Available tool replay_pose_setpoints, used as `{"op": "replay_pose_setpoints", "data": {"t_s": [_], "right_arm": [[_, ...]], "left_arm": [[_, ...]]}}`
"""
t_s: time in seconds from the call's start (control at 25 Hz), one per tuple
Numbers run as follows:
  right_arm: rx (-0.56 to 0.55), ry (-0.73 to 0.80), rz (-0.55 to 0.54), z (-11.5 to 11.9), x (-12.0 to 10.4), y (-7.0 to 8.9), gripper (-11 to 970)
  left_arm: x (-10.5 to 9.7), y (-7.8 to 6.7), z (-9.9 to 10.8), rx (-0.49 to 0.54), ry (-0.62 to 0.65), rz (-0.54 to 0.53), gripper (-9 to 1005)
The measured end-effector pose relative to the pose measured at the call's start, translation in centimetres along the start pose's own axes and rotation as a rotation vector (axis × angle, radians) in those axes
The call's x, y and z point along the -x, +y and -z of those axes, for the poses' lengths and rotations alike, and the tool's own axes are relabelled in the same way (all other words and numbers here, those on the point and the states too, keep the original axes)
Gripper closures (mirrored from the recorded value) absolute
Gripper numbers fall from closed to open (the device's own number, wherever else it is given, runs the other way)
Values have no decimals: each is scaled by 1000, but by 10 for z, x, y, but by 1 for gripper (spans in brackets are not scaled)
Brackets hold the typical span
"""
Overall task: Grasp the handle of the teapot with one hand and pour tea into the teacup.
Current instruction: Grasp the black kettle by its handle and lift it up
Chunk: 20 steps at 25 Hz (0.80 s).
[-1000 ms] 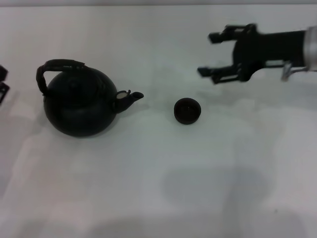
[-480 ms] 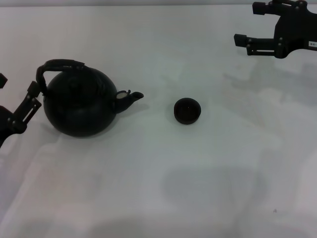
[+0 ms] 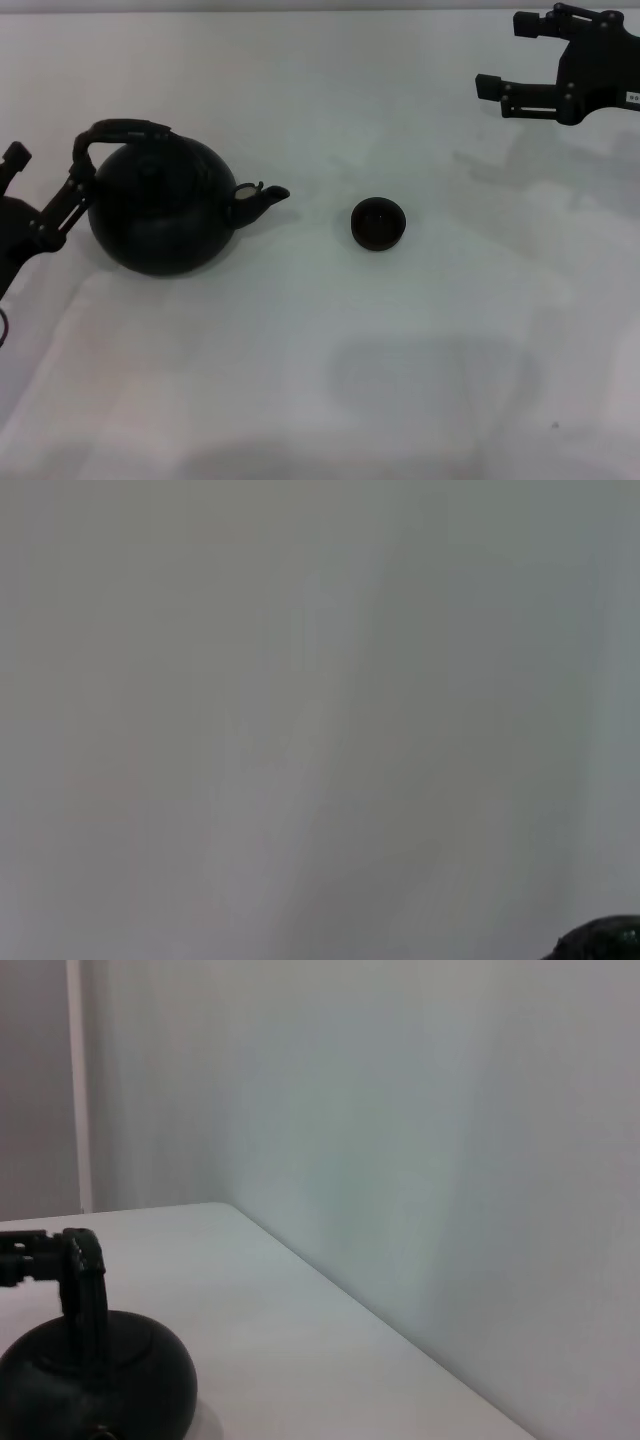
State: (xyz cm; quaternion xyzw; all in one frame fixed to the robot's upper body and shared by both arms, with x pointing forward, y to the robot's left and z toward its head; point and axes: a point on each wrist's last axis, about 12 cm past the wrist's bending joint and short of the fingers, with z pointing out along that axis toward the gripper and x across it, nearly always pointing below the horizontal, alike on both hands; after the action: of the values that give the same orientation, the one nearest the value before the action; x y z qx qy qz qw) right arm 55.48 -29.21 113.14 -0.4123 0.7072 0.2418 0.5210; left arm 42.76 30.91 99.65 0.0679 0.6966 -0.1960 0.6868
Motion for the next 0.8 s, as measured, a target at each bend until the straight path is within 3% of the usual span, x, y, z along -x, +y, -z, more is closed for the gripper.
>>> {"op": "replay_pose_setpoints", "data": {"t_s": [0.8], "right_arm": [[-9,5,-5,-2,-5,-2,83]], "left_arm": [[-1,0,-27,-34,55,-3,157]]}}
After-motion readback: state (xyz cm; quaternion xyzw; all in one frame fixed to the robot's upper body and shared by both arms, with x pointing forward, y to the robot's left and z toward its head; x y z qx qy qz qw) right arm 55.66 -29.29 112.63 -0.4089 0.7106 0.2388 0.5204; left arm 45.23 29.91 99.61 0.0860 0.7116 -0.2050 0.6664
